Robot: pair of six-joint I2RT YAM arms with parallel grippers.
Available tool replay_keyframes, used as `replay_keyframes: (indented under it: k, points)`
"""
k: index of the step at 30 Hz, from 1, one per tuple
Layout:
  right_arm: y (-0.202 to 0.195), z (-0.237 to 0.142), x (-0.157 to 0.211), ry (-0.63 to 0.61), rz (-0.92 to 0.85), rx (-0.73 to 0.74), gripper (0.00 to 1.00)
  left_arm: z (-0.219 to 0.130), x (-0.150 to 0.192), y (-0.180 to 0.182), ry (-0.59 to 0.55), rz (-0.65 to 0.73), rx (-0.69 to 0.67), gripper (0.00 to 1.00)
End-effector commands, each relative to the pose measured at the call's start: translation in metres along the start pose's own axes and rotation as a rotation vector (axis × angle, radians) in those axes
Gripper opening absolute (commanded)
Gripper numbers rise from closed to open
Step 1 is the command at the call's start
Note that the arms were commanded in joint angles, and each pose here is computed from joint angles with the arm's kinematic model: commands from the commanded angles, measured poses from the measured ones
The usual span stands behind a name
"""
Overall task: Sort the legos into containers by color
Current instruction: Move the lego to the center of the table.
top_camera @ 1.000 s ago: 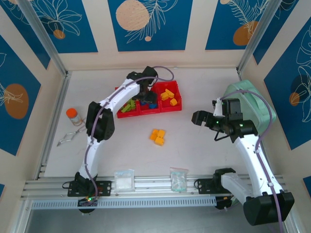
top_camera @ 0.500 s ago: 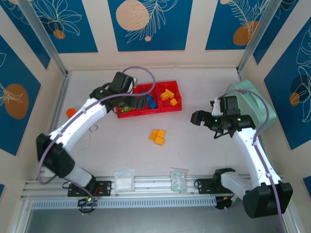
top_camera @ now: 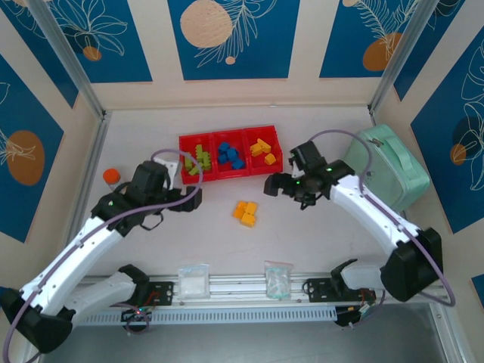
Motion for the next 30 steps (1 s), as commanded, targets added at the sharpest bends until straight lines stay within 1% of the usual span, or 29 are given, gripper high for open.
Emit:
replay_keyframes:
  k: [1,5,8,11,19,23,30]
  points:
    - [0.022,0.021,-0.001,-0.03,0.052,0.071,0.99,-0.004,0.025,0.014,0.058,-0.044,-0.085,0.99]
    - [0.049,0.056,0.001,0.031,-0.009,0.147,0.99,-0.008,0.038,0.024,0.067,-0.027,-0.15,0.99]
    - [0.061,0.074,-0.002,0.053,-0.043,0.191,0.99,-0.009,0.04,0.023,0.049,-0.032,-0.126,0.99]
    - [0.066,0.089,-0.006,0.059,-0.069,0.228,0.99,-0.01,0.043,0.024,0.058,-0.034,-0.129,0.99]
    - [0.058,0.113,-0.011,0.087,-0.146,0.379,0.99,-0.009,0.045,0.024,0.058,-0.036,-0.129,0.99]
    - [0.053,0.122,-0.009,0.106,-0.163,0.403,1.0,-0.004,0.045,0.024,0.082,-0.037,-0.13,0.99]
    - [0.033,0.122,-0.01,0.108,-0.188,0.474,0.99,0.0,0.046,0.024,0.1,-0.039,-0.133,0.99]
Point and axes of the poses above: each hand's point on the last joint's axis, 136 mm out from that joint toward the fingers, its own z axis out along the fingers, its own y axis along the line the jaws close on, x = y × z, the point moved 10 cm from there along -z, back along the fingers, and after that the axes turned 2 degrees about z, right-handed, at the moved point
